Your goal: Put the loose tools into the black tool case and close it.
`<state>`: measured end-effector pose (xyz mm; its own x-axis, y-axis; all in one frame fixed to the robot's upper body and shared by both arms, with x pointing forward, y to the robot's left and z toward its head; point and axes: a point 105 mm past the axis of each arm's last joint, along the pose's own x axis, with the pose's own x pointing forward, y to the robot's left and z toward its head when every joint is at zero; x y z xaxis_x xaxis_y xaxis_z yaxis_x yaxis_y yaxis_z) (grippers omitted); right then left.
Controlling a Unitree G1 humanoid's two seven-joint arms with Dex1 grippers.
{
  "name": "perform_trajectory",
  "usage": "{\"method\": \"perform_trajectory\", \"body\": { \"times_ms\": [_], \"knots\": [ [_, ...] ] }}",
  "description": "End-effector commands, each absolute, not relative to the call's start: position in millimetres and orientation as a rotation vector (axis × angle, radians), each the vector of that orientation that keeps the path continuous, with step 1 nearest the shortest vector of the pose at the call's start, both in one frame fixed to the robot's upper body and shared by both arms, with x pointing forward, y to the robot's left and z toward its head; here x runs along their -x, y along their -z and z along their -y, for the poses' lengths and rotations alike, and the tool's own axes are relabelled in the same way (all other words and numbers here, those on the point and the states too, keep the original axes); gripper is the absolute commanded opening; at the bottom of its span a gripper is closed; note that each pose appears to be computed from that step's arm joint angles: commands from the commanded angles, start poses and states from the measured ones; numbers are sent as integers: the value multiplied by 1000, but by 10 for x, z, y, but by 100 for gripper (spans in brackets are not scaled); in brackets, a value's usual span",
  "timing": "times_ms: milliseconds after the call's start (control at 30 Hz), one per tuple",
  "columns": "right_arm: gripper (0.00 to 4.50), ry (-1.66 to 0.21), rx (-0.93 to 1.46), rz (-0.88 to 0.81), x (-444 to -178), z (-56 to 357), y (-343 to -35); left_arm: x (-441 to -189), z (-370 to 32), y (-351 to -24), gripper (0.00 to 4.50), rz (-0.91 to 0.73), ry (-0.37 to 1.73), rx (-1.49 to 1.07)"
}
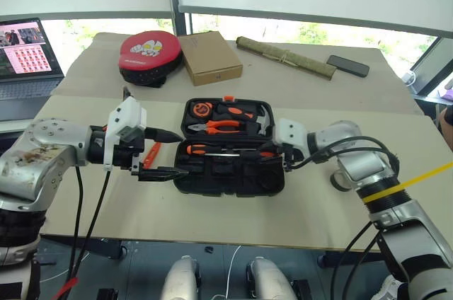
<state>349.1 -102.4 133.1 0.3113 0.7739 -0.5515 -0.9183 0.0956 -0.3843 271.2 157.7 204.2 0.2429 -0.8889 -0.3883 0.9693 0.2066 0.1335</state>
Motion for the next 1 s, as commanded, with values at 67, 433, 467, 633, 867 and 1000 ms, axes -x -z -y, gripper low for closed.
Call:
{"method": "perform_trajectory", "body": {
  "times_ms": [67,433,467,633,867,1000],
  "knots": [
    [106,-1254,789,-201,-3509,993,-1387,-2710,-1522,-2129,450,-199,1329,-420],
    [440,-1257,630,-115,-3446,838,-1727,-2741,-1539,-2128,450,-197,1324,-430],
    [425,-1246,607,-117,-3460,825,-1733,-2743,-1534,-2124,450,-197,1325,-431],
    [271,-1223,573,-130,-3503,774,-1690,-2750,-1525,-2107,450,-199,1331,-435],
    [40,-1199,552,-168,-3577,688,-1495,-2778,-1544,-2091,450,-204,1331,-444],
    [3,-1196,594,-203,-3578,644,-1369,-2781,-1553,-2080,450,-206,1332,-449]
  ]
}}
